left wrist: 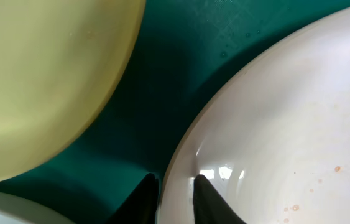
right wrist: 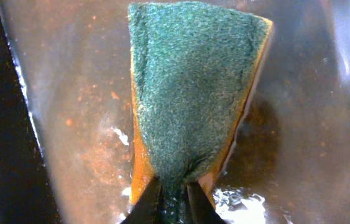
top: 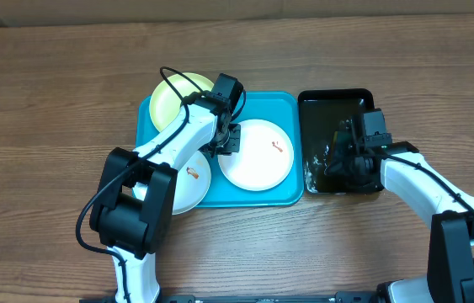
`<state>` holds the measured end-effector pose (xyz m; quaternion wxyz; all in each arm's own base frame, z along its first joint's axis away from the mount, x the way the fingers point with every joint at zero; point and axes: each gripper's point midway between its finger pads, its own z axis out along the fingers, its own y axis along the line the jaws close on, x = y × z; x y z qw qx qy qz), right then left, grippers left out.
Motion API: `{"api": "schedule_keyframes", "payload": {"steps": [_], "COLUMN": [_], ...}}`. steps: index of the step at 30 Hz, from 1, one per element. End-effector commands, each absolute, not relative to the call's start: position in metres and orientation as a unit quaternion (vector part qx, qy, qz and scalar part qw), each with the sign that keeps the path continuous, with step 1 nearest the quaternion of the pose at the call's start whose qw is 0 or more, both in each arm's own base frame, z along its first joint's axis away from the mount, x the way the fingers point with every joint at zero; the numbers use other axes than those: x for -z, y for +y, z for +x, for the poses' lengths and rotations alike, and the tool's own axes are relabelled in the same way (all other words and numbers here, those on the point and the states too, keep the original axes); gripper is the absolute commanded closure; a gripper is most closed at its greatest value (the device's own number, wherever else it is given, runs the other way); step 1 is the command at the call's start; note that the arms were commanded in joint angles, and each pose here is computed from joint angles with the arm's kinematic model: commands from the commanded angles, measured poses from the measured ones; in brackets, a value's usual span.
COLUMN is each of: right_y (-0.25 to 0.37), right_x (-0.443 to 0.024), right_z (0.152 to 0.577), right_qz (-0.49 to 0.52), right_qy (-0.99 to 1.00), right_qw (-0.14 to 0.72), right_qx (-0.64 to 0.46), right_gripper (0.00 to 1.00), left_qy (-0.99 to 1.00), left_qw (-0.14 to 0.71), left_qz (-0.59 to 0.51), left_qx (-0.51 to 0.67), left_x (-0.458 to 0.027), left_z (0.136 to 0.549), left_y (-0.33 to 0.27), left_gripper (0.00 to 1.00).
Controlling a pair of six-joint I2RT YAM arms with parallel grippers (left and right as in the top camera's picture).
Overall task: Clean dirty plates on tray and stack at the side
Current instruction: 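Grasp the green sponge in the black tray with right gripper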
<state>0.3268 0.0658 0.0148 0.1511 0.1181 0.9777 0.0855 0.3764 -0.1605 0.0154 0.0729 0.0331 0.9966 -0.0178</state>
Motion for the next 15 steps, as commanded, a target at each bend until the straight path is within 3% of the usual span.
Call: {"api": "schedule_keyframes", "payload": {"steps": [1, 6, 15], "right_y": [0.064, 0.057, 0.052], "right_x": [-0.023, -0.043, -0.02], "right_z": [0.339, 0.365, 0.368], "right_qz": [0.12, 0.125, 0.13], "right_qy": [0.975, 0.967, 0.966], "right_qw": [0.17, 0.212, 0.215], "right_qx": [-0.082, -0.074, -0.058], "right_gripper": [0.36, 0.28, 0.32], "left_qy": [0.997, 0.997, 0.998], "left_qw": [0.065, 0.062, 0.054], "left_qz": [0.034, 0.034, 0.034], "left_qx": [0.022, 0.022, 0.021], "left_x": [-0.011, -0.011, -0.011], "left_z": [0.373, 0.372, 0.368], "left_y": [-0.162, -0.162, -0.161], "left_gripper": [0.75, 0.7, 0.68]}}
